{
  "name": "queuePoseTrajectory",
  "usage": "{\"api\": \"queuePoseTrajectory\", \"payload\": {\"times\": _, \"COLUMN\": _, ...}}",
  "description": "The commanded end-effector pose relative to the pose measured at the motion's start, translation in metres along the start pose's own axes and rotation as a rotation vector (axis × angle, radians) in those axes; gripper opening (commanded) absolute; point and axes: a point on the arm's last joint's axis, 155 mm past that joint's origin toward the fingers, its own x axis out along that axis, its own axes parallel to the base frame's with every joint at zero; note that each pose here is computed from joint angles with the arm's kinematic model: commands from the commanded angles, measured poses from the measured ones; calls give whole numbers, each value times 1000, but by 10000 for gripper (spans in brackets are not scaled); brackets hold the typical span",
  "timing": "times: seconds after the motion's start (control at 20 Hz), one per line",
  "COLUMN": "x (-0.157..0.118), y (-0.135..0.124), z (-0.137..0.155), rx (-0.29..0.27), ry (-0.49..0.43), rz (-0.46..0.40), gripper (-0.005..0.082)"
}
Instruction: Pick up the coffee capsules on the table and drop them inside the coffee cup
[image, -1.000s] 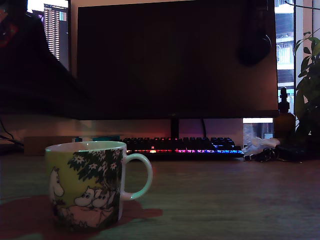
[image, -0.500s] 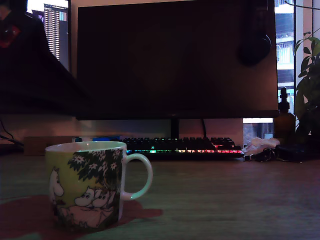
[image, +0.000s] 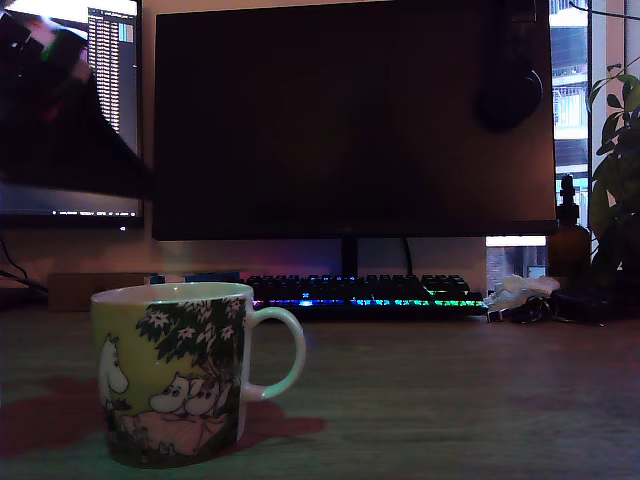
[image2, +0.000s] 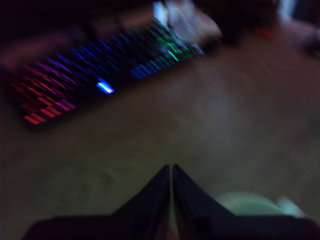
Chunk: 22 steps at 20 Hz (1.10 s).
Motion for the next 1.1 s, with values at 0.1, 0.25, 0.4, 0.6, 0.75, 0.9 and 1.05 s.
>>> {"api": "queuePoseTrajectory", "payload": {"times": 0.1, "x": -5, "y": 27, "z": 11, "rx": -20, "ry": -42, "rz": 78, "gripper": -23}}
{"api": "queuePoseTrajectory", "payload": {"times": 0.25, "x": -11, "y": 55, "z": 10, "rx": -54, "ry": -48, "rz": 143, "gripper": -23}}
{"api": "queuePoseTrajectory", "payload": {"times": 0.4, "x": -23, "y": 84, "z": 12, "rx": -94, "ry": -67, "rz": 225, "gripper": -23}}
{"api": "queuePoseTrajectory", "payload": {"times": 0.6, "x": -42, "y": 109, "z": 17, "rx": -116, "ry": -98, "rz": 312, "gripper": -23}}
{"api": "queuePoseTrajectory", "payload": {"times": 0.75, "x": -54, "y": 117, "z": 17, "rx": -128, "ry": -104, "rz": 352, "gripper": -23}}
{"api": "queuePoseTrajectory", "payload": {"times": 0.9, "x": -62, "y": 121, "z": 18, "rx": -132, "ry": -113, "rz": 374, "gripper": -23}}
{"api": "queuePoseTrajectory", "payload": {"times": 1.05, "x": -72, "y": 123, "z": 14, "rx": -157, "ry": -160, "rz": 402, "gripper": -23}}
